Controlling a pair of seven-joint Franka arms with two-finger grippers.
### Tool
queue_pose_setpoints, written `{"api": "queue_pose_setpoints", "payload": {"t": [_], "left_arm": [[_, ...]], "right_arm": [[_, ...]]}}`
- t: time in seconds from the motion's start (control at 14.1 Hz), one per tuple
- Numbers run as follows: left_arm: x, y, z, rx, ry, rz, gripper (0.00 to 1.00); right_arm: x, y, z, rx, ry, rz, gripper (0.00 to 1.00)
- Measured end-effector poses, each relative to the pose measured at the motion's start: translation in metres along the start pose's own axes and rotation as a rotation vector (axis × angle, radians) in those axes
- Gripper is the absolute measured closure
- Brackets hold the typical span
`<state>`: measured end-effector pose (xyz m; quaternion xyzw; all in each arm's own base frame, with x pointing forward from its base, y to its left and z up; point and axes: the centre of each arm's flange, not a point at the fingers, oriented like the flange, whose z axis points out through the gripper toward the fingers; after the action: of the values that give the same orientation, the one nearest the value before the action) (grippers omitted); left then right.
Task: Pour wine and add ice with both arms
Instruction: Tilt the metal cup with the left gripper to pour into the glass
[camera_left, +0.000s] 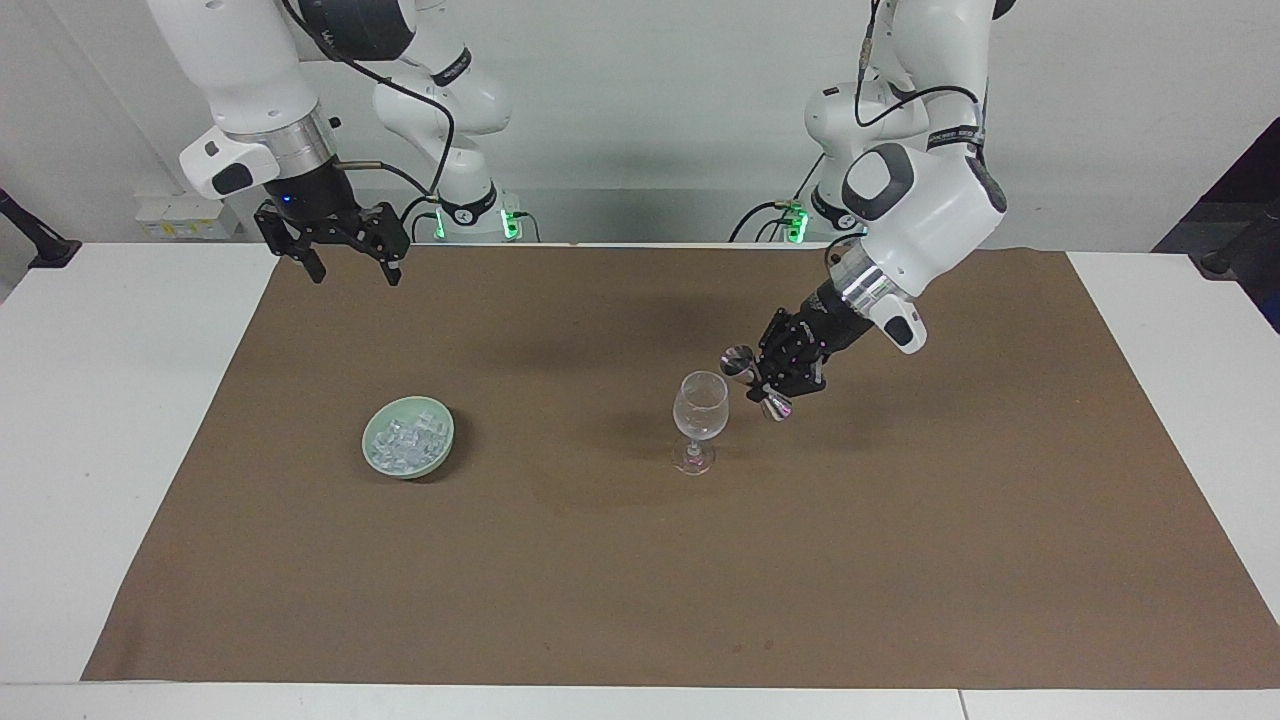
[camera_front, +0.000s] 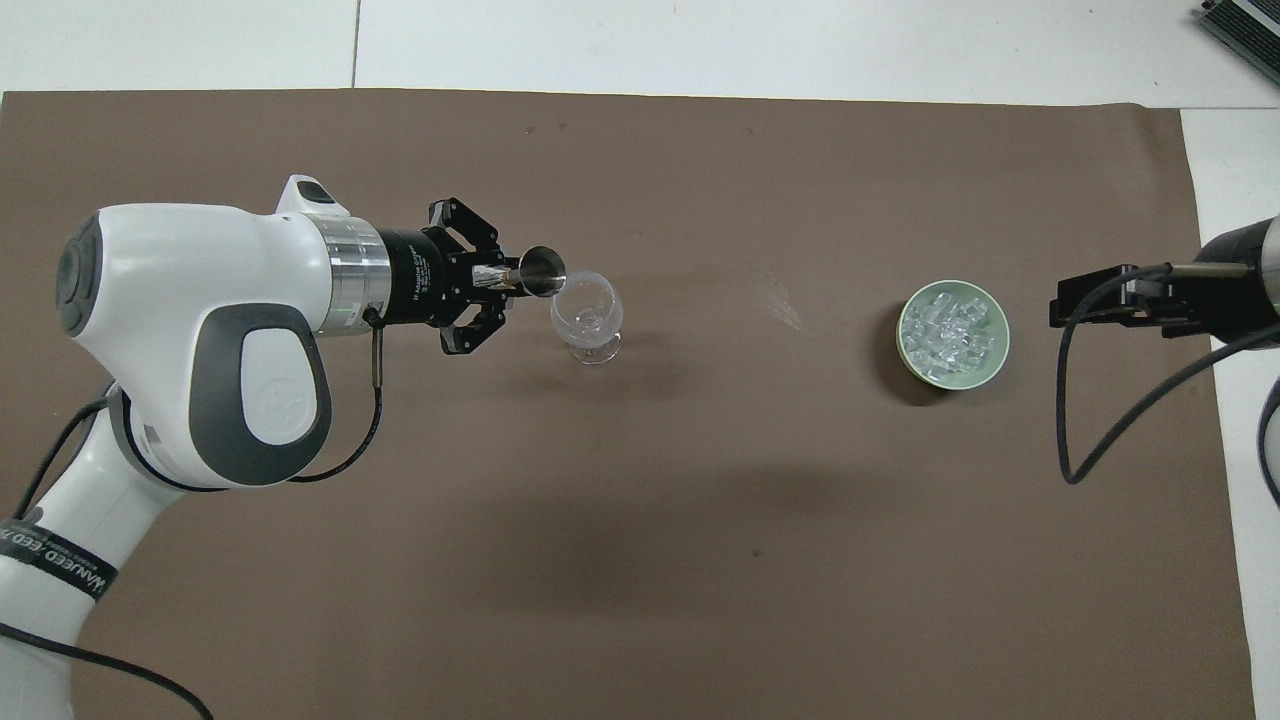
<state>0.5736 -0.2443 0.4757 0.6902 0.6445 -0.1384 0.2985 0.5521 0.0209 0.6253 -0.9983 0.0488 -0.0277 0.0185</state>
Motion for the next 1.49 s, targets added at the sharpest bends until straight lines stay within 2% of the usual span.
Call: {"api": "queue_pose_setpoints", "payload": {"t": [1.14, 1.49], "left_arm": [[-0.026, -0.010, 0.016, -0.041, 0.158, 0.250, 0.74], [-0.033, -0.014, 0.019, -0.051, 0.186, 0.307, 0.74]], "right_arm": [[0.000, 0.000, 0.000, 0.000, 0.000, 0.000, 0.00], [0.000, 0.000, 0.000, 0.000, 0.000, 0.000, 0.00]]}}
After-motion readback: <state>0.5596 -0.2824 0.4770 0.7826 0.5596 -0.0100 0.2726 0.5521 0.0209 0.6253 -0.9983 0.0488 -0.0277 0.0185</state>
